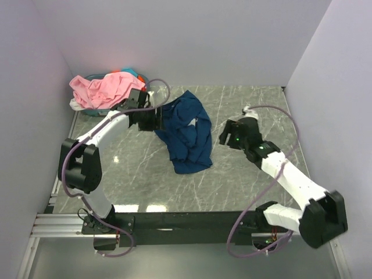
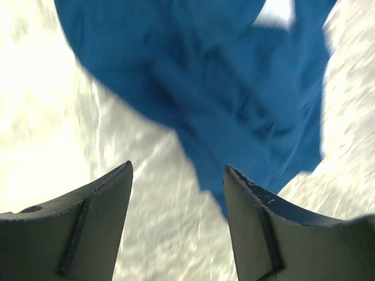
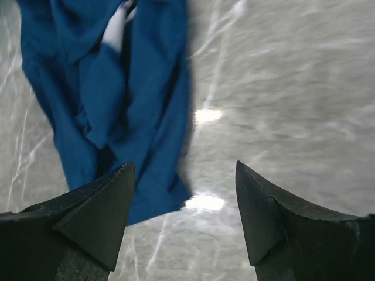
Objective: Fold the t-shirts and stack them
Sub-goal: Move the tshirt to the center of the board, then flatten the tshirt out
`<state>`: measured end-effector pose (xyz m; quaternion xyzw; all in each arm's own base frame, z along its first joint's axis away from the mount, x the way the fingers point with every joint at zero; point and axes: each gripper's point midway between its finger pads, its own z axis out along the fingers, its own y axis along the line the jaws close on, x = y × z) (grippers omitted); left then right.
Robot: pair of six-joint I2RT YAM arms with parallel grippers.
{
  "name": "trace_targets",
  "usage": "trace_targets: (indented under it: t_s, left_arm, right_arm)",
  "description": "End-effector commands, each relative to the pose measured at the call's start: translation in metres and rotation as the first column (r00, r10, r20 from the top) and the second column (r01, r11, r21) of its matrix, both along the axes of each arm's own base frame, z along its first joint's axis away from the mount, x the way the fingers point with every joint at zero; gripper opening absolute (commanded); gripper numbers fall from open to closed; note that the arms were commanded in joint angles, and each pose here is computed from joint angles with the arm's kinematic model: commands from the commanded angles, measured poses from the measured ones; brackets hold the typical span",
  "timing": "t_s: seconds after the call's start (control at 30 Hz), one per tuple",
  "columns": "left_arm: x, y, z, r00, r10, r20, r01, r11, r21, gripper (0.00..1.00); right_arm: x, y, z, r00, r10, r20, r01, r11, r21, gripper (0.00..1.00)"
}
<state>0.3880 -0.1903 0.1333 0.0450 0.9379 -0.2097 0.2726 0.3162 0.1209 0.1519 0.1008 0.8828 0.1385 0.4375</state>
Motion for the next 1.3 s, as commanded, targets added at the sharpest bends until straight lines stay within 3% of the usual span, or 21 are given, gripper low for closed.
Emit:
trace_targets:
  t_s: [0.0,0.17,0.4,0.63,1.0,1.03,1.07,1.13,1.17,1.27]
  left_arm:
    - [-0.021,0.009,-0.015,0.999,-0.006,-0.034,0.007,0.999,0.032,0.67]
    - [-0.039,-0.005,-0.031,0.993,-0.041,-0.109,0.033,0.997,-0.074,0.65]
    - [-0.046,-0.035,-0.046,0.979,-0.103,-0.177,0.057,0.968,-0.243,0.62]
    - [-0.051,-0.033,-0.074,0.959,-0.089,-0.268,0.029,0.975,-0.222,0.60]
    - [-0.042,-0.050,-0.094,0.945,-0.113,-0.306,0.019,0.955,-0.297,0.59]
    - [-0.040,-0.053,-0.093,0.945,-0.119,-0.305,0.021,0.952,-0.307,0.57]
    - [-0.038,-0.056,-0.094,0.944,-0.123,-0.306,0.020,0.948,-0.318,0.49]
    - [-0.034,-0.058,-0.098,0.942,-0.119,-0.314,0.013,0.947,-0.321,0.36]
    - [-0.033,-0.058,-0.099,0.940,-0.114,-0.322,0.006,0.948,-0.318,0.21]
    - [-0.028,-0.052,-0.100,0.942,-0.076,-0.328,-0.018,0.961,-0.275,0.00]
  right_arm:
    - [0.024,0.037,0.019,0.995,0.085,0.045,-0.086,0.996,0.019,0.75]
    - [0.052,0.081,0.028,0.979,0.197,0.056,-0.199,0.980,0.025,0.75]
    - [0.064,0.124,-0.016,0.939,0.330,-0.098,-0.329,0.944,0.030,0.70]
    - [0.047,0.149,-0.053,0.881,0.421,-0.218,-0.411,0.907,0.089,0.70]
    - [0.043,0.157,-0.088,0.830,0.454,-0.325,-0.445,0.889,0.107,0.66]
    - [0.041,0.160,-0.089,0.819,0.471,-0.327,-0.458,0.880,0.122,0.64]
    - [0.040,0.161,-0.092,0.812,0.479,-0.334,-0.465,0.876,0.128,0.52]
    - [0.040,0.163,-0.092,0.802,0.491,-0.339,-0.476,0.869,0.134,0.38]
    - [0.038,0.162,-0.093,0.797,0.493,-0.348,-0.478,0.868,0.134,0.26]
    - [0.044,0.149,-0.084,0.818,0.460,-0.344,-0.449,0.886,0.118,0.06]
